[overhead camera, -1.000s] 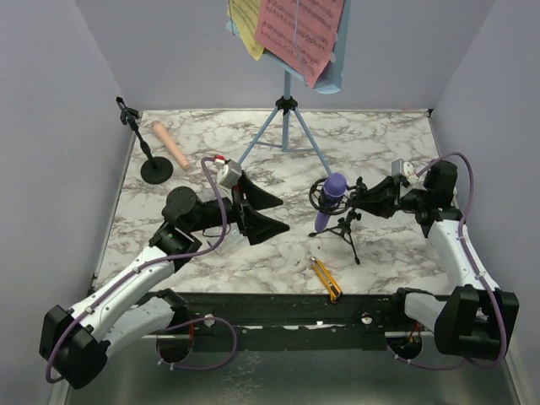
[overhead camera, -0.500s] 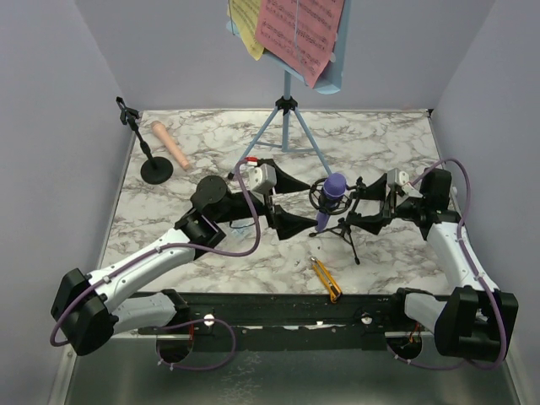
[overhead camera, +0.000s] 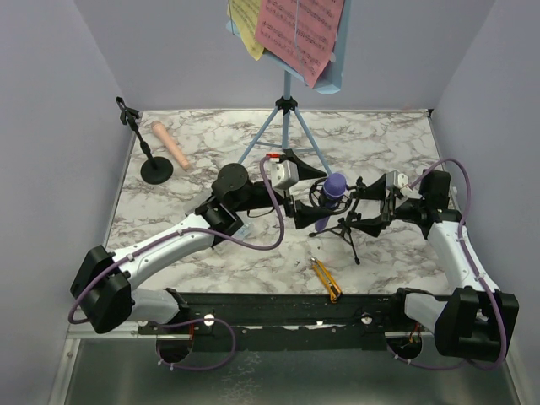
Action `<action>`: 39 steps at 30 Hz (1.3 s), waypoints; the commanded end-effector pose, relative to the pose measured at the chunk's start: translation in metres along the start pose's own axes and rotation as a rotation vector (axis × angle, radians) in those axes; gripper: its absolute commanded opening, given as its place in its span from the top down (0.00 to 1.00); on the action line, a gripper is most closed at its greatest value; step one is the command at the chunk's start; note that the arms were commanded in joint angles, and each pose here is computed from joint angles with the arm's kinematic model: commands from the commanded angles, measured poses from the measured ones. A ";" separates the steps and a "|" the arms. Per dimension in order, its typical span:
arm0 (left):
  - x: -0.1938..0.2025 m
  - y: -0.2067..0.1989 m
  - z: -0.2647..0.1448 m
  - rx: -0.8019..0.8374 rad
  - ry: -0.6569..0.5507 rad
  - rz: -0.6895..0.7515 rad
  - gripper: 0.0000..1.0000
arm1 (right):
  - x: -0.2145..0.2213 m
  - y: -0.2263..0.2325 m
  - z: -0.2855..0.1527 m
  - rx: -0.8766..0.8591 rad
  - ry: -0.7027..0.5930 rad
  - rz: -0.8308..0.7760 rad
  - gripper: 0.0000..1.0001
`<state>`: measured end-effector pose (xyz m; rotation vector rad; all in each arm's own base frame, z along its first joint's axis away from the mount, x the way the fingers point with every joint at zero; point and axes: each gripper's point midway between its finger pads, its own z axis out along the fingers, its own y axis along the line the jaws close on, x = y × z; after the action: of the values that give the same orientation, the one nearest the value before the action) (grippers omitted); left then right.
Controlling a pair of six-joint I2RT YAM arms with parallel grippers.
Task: Pack up the instrument practice props
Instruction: Place the microphone stand with the microphone at the center of the board, then remove the microphone from the microphone stand.
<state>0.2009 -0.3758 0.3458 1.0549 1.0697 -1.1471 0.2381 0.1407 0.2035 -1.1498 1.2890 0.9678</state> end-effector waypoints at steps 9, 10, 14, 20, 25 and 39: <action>-0.012 0.002 0.024 0.010 -0.079 0.013 0.06 | -0.004 -0.002 0.000 0.004 0.011 -0.031 0.15; -0.011 0.003 0.024 0.009 -0.081 0.010 0.08 | -0.004 -0.002 0.000 0.004 0.011 -0.030 0.15; -0.010 0.006 0.027 -0.002 -0.087 -0.004 0.13 | -0.004 -0.001 0.000 0.002 0.009 -0.030 0.15; -0.007 0.010 0.029 -0.020 -0.085 -0.011 0.20 | -0.003 -0.001 0.000 0.002 0.009 -0.029 0.15; -0.006 0.011 0.030 -0.026 -0.084 -0.015 0.25 | -0.004 0.000 0.000 0.000 0.007 -0.028 0.15; -0.017 0.014 0.031 -0.038 -0.105 -0.010 0.73 | -0.003 -0.001 0.000 0.003 0.010 -0.032 0.14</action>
<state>0.2141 -0.4007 0.3470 0.9786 1.0638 -1.1819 0.2365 0.1407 0.2019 -1.1525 1.2912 0.9668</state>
